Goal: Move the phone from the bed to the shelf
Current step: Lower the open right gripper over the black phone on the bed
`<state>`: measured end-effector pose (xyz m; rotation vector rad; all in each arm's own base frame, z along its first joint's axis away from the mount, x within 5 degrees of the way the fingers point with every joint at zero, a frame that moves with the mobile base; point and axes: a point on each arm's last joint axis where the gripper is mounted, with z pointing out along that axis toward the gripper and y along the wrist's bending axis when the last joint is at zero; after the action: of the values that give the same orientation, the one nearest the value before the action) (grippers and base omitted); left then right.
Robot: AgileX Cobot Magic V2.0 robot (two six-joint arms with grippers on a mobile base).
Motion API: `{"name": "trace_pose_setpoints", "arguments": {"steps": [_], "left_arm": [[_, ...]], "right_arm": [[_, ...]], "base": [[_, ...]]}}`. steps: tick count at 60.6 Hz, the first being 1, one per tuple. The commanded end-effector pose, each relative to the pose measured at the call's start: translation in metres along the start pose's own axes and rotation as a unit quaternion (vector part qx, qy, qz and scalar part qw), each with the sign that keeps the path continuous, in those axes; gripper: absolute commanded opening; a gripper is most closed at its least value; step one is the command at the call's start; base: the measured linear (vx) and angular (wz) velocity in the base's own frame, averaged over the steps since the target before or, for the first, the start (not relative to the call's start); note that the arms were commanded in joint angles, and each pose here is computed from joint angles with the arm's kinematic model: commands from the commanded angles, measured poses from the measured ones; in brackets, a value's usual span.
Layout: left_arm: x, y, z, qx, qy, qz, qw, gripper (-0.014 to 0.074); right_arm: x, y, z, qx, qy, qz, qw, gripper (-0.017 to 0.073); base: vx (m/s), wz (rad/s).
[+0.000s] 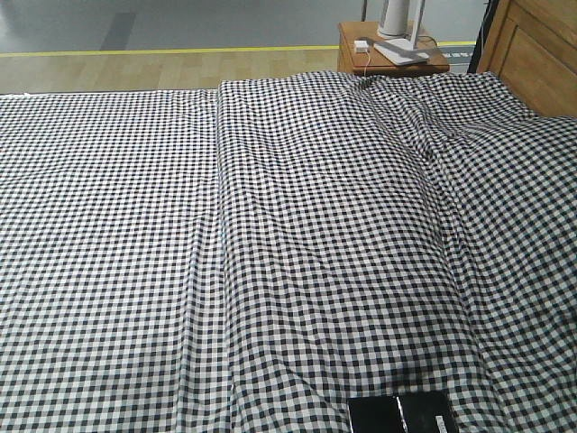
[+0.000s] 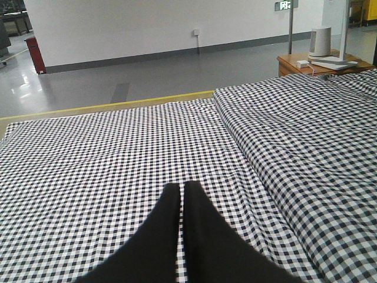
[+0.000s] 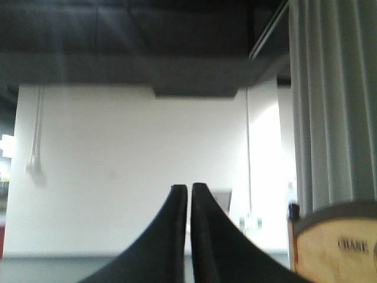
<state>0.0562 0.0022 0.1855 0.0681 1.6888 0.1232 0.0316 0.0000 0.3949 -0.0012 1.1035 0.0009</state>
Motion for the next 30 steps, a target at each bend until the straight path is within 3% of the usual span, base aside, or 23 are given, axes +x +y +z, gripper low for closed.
{"name": "trace_pose_setpoints", "arguments": {"steps": [1, 17, 30], "left_arm": [[-0.014, 0.002, -0.003, -0.007, -0.053, -0.007, 0.999, 0.0001], [-0.014, 0.002, -0.003, -0.007, -0.053, -0.007, 0.999, 0.0001], [-0.014, 0.002, -0.003, -0.007, -0.053, -0.007, 0.999, 0.0001]], "right_arm": [[-0.012, 0.000, 0.024, 0.001, 0.029, -0.013, 1.000, -0.0005], [0.022, 0.000, 0.066, -0.004, 0.184, -0.012, 0.983, 0.0001], [0.065, 0.001, 0.080, -0.009, 0.336, -0.009, 0.942, 0.0066]], "base": [[0.00, 0.00], [0.00, 0.00], [0.00, 0.00]]}}
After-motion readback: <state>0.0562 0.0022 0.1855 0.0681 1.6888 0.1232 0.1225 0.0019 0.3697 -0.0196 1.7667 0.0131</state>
